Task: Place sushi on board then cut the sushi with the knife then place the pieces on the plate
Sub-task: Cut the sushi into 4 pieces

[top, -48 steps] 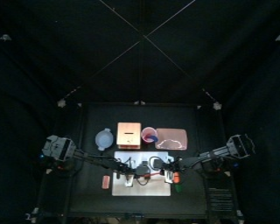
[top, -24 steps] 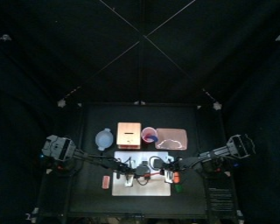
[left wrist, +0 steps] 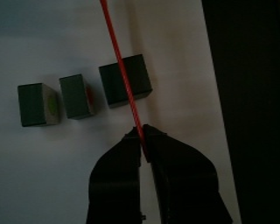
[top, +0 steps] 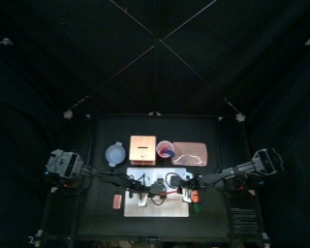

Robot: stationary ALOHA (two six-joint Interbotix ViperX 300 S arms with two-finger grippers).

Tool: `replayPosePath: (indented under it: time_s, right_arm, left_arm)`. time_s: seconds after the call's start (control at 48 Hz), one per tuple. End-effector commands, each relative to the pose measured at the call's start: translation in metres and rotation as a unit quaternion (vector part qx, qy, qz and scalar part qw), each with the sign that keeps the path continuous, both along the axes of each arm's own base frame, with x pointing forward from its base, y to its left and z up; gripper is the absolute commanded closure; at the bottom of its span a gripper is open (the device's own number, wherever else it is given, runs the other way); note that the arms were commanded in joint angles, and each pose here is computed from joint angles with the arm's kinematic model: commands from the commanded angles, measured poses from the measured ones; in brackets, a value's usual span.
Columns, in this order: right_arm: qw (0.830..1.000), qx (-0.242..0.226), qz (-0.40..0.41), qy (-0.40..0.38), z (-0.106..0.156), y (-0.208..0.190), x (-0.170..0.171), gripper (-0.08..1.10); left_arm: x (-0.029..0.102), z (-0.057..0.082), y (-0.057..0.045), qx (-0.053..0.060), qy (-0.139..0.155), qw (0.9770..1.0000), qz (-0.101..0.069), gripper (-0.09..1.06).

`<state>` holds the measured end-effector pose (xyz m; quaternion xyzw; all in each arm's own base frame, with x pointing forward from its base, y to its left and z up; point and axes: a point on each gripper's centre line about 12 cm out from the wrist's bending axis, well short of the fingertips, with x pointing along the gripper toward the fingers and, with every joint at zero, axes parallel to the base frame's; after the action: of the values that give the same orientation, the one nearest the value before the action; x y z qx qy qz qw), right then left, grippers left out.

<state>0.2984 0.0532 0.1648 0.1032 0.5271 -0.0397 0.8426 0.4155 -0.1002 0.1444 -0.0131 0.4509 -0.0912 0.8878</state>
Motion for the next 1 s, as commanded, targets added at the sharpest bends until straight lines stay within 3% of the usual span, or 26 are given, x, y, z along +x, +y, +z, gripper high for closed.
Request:
replayPosePath:
  time_s: [0.021,1.0]
  right_arm:
    - [1.000,0.002,-0.011,-0.008,0.006,-0.006,0.001,0.53]
    - [1.000,0.004,-0.015,0.012,-0.007,-0.005,-0.001,0.53]
  left_arm:
    - [0.001,0.012,-0.010,-0.003,-0.014,0.9998,-0.013,0.55]
    - [0.001,0.001,-0.011,-0.001,-0.001,0.9999,-0.012,0.55]
